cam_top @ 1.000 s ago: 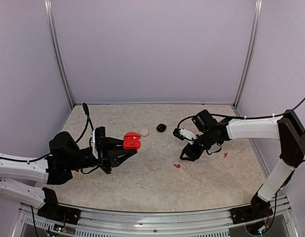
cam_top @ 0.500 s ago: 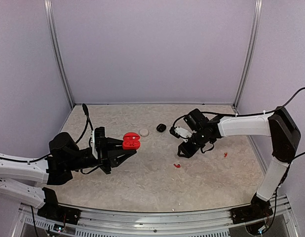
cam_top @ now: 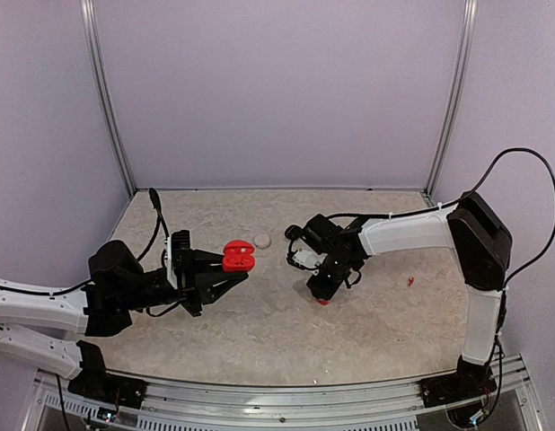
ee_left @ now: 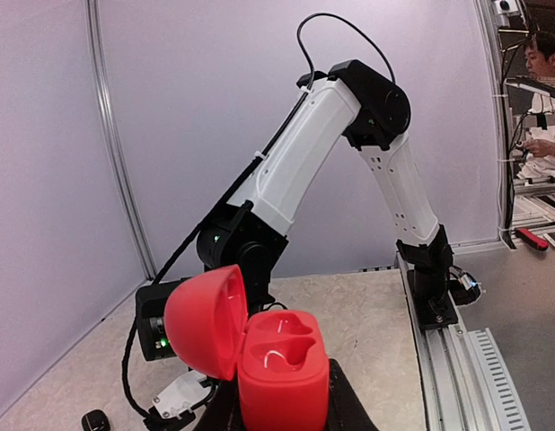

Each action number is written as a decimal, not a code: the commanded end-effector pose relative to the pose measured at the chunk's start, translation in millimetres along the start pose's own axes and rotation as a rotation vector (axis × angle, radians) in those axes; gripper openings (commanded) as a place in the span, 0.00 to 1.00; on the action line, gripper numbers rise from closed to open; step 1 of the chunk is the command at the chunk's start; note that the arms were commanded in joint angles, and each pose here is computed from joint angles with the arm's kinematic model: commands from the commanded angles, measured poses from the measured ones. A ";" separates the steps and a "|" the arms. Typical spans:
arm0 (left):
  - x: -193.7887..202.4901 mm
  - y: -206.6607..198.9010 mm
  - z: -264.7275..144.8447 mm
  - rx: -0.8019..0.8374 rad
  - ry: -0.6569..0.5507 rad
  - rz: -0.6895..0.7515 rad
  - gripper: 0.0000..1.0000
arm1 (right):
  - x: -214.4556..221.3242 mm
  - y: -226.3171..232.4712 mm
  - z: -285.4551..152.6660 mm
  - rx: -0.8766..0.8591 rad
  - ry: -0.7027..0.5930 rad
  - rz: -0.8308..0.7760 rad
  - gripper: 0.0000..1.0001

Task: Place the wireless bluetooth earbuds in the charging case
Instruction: Move the left earbud to the center of the board, then pick up the left earbud from the center of the board, then insert the left earbud into the left side groove of the charging case.

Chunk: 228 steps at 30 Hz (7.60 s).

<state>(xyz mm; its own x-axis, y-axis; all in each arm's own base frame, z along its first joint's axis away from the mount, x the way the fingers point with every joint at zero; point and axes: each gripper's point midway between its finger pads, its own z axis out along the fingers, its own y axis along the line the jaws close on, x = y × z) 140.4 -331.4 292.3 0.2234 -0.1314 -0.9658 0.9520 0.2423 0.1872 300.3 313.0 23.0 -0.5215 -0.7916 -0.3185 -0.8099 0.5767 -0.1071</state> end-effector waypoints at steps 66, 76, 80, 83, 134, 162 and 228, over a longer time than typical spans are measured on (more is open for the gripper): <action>-6.8 2.3 -6.4 -0.011 -0.034 0.007 0.06 | 18.0 46.6 -11.4 -0.327 0.012 0.176 0.40; -7.5 1.9 -6.4 -0.008 -0.036 0.006 0.06 | 45.1 63.8 -1.4 -0.231 0.153 0.034 0.31; -7.7 1.4 -5.0 -0.003 -0.037 0.005 0.06 | 56.3 58.8 2.2 -0.167 0.197 -0.023 0.32; -7.3 1.0 -4.2 0.001 -0.037 0.005 0.06 | 58.2 52.4 1.6 -0.134 0.205 -0.040 0.33; -38.0 14.8 -9.3 -0.084 -0.148 0.141 0.05 | -101.2 107.9 -351.8 -0.322 -1.092 -0.322 0.09; -59.9 46.5 -1.8 -0.294 -0.269 0.018 0.04 | -159.0 170.9 -402.3 -0.263 -1.455 -0.250 0.09; -53.6 60.7 -2.7 -0.403 -0.264 0.021 0.03 | -185.1 169.5 -349.7 -0.164 -1.343 -0.160 0.09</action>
<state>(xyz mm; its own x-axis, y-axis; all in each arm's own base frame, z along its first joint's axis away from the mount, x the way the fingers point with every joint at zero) 190.4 -313.3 334.9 0.3041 -0.3025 -0.9033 0.8050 0.5886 0.0739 166.6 484.5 394.1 0.1560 0.0239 -0.9875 -0.9161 0.3774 -0.1356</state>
